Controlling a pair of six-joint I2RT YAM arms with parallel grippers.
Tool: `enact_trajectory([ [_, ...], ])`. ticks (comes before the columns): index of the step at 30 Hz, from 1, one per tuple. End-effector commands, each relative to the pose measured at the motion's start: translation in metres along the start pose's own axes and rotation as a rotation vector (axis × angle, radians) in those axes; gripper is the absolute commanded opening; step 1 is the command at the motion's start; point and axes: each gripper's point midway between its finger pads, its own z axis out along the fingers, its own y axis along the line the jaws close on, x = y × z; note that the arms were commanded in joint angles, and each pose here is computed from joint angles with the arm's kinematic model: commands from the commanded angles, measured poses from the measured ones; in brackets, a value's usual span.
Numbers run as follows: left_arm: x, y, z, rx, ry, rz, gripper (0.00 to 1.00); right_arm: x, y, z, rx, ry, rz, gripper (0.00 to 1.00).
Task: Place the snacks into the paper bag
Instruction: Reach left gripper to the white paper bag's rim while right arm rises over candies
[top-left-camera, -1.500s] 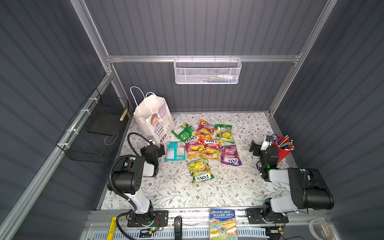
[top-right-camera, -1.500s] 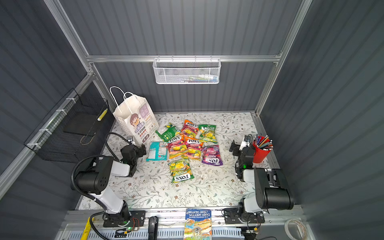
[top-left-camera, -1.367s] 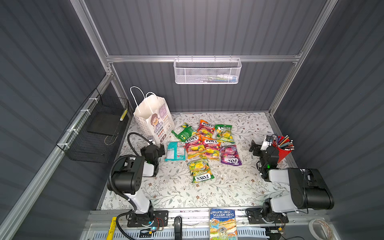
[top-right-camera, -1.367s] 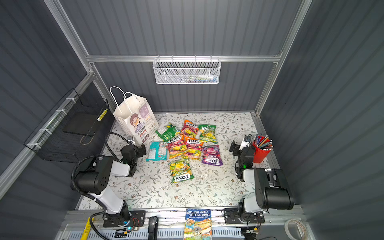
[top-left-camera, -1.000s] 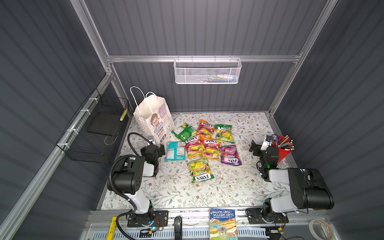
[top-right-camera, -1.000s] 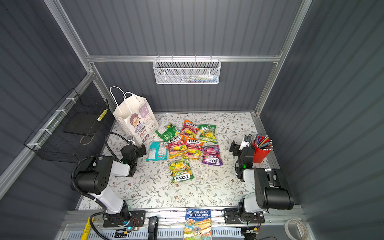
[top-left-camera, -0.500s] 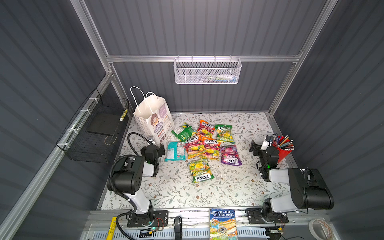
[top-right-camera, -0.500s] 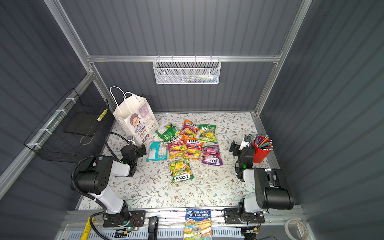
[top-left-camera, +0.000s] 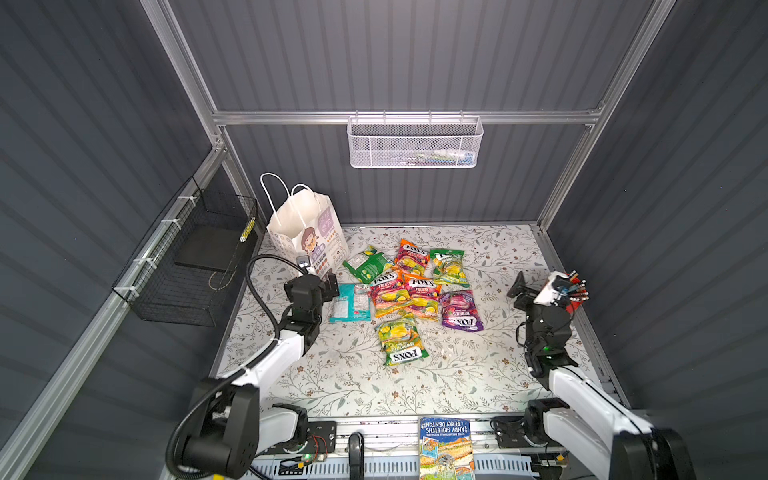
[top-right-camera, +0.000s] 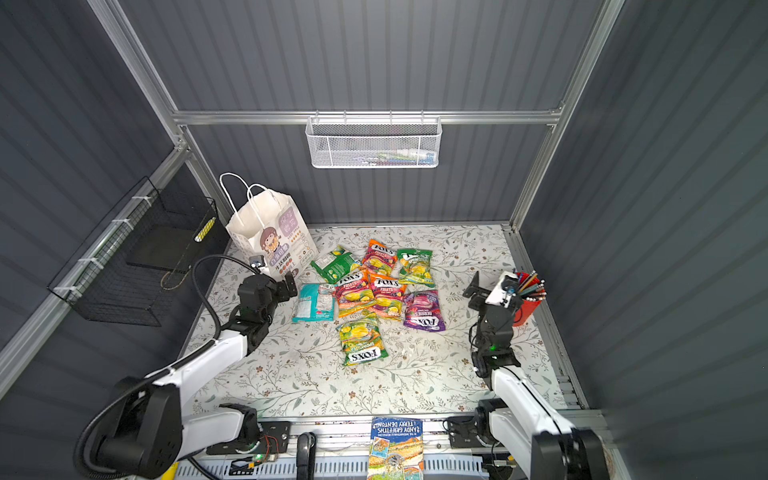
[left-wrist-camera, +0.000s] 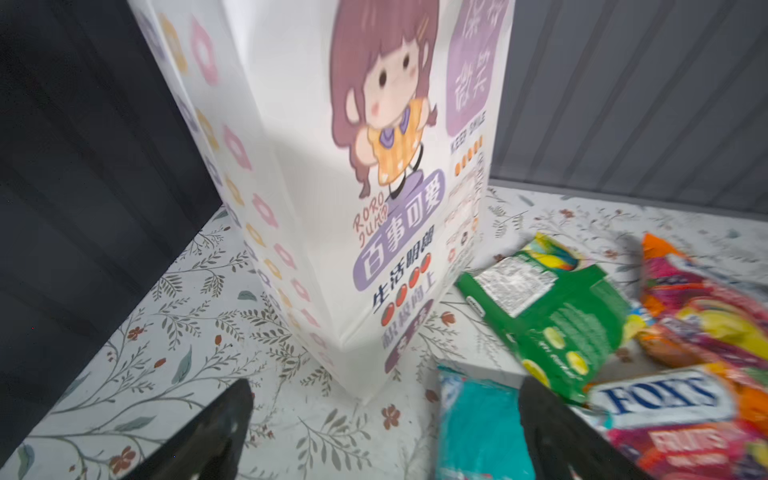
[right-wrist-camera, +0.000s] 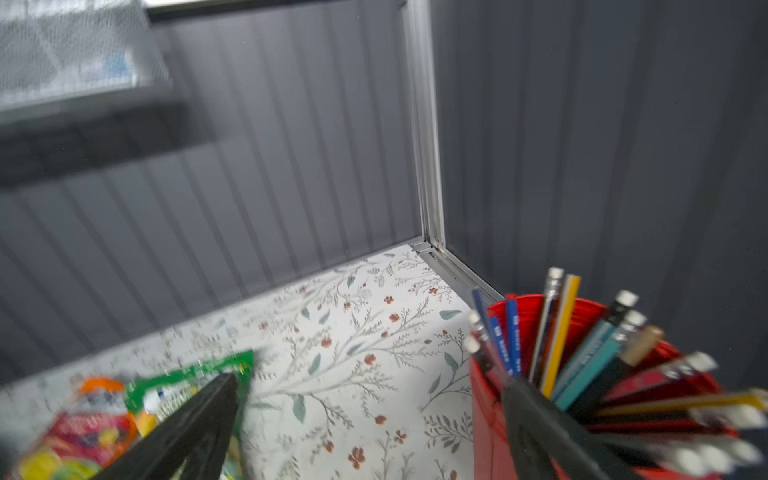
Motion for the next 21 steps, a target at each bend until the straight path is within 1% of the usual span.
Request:
enact_trajectory([
  [1,0.018,-0.008,-0.027,0.045,0.211,-0.089,1.0,0.01,-0.017,-0.013,0.084,0.089,0.156,0.99],
  [2,0.003,-0.014,-0.034,0.069,0.211,-0.099,1.0,0.01,-0.022,-0.017,0.104,0.073,0.269,0.99],
  [3,-0.011,-0.02,-0.039,0.093,0.211,-0.105,1.0,0.012,-0.021,-0.02,0.082,0.076,0.368,0.99],
  [4,-0.025,-0.025,-0.043,0.111,0.216,-0.105,1.0,0.012,-0.01,-0.022,0.008,0.091,0.403,0.99],
  [5,-0.041,-0.031,-0.047,0.133,0.219,-0.091,1.0,0.011,-0.001,-0.024,-0.043,0.115,0.416,0.99],
  [8,-0.079,-0.042,-0.051,0.153,0.219,-0.04,1.0,0.016,0.015,-0.027,-0.099,0.216,0.425,0.99],
  [12,-0.116,-0.053,-0.031,0.134,0.221,0.062,1.0,0.02,0.03,-0.029,-0.168,0.28,0.452,0.99],
  [15,-0.13,-0.057,-0.006,0.081,0.267,0.159,1.0,0.025,0.042,-0.03,-0.204,0.336,0.464,0.99],
  [19,-0.154,-0.054,0.014,0.007,0.255,0.237,1.0,0.026,0.057,-0.035,-0.256,0.386,0.465,0.99],
  [21,-0.158,-0.055,0.022,-0.009,0.262,0.283,1.0,0.028,0.064,-0.04,-0.293,0.413,0.463,0.99],
])
